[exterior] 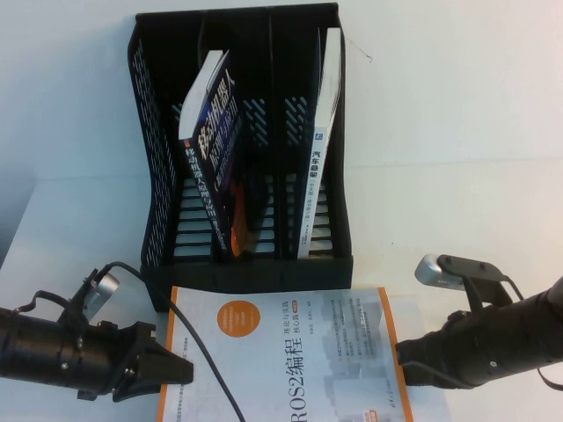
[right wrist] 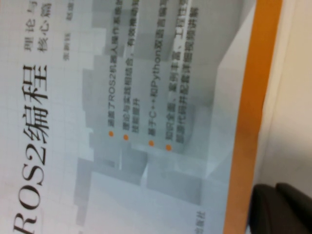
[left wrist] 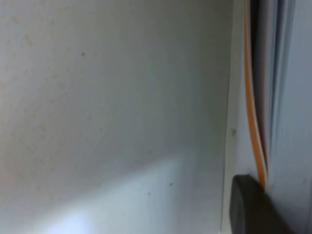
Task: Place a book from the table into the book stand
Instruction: Push book with right arm, then pick up the book with your left arm
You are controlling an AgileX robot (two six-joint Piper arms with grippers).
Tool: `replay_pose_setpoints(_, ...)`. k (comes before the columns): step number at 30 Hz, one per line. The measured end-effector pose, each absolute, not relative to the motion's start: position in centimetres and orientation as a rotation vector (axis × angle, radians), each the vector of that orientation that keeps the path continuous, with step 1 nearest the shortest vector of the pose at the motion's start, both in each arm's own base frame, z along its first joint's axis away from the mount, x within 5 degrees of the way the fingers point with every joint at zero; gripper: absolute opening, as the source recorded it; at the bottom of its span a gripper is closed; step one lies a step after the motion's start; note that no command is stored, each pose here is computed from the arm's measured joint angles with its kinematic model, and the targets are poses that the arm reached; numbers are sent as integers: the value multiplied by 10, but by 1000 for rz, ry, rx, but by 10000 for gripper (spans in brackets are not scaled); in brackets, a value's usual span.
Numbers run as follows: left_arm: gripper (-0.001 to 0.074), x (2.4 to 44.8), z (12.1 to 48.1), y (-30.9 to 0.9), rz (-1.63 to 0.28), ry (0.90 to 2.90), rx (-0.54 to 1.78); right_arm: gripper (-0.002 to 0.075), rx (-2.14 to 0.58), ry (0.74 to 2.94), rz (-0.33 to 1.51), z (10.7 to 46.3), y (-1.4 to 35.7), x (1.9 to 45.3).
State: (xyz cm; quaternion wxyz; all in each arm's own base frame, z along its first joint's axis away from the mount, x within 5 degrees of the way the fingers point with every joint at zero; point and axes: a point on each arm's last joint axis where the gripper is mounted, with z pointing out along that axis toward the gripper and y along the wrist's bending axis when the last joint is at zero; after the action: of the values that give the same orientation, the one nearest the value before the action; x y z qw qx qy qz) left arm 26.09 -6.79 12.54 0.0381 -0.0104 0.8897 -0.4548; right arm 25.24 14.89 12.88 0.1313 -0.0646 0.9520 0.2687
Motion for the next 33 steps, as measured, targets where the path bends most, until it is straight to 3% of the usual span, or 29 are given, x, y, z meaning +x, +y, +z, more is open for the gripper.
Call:
replay_pose_setpoints(8, 109, 260, 129, -67, -1461, 2702, -22, 1, -168, 2722, 729, 134, 146, 256)
replay_pose_setpoints(16, 106, 262, 136, -49, -1578, 2623, -126, 0, -202, 2615, 760, 172, 146, 248)
replay_pose_setpoints(24, 104, 260, 139, -48, -1570, 2636, -113, 0, -234, 2511, 777, 206, 143, 239)
replay_pose_setpoints(33, 104, 246, 181, -47, -1436, 2620, 45, 0, -252, 2386, 812, 240, 138, 227)
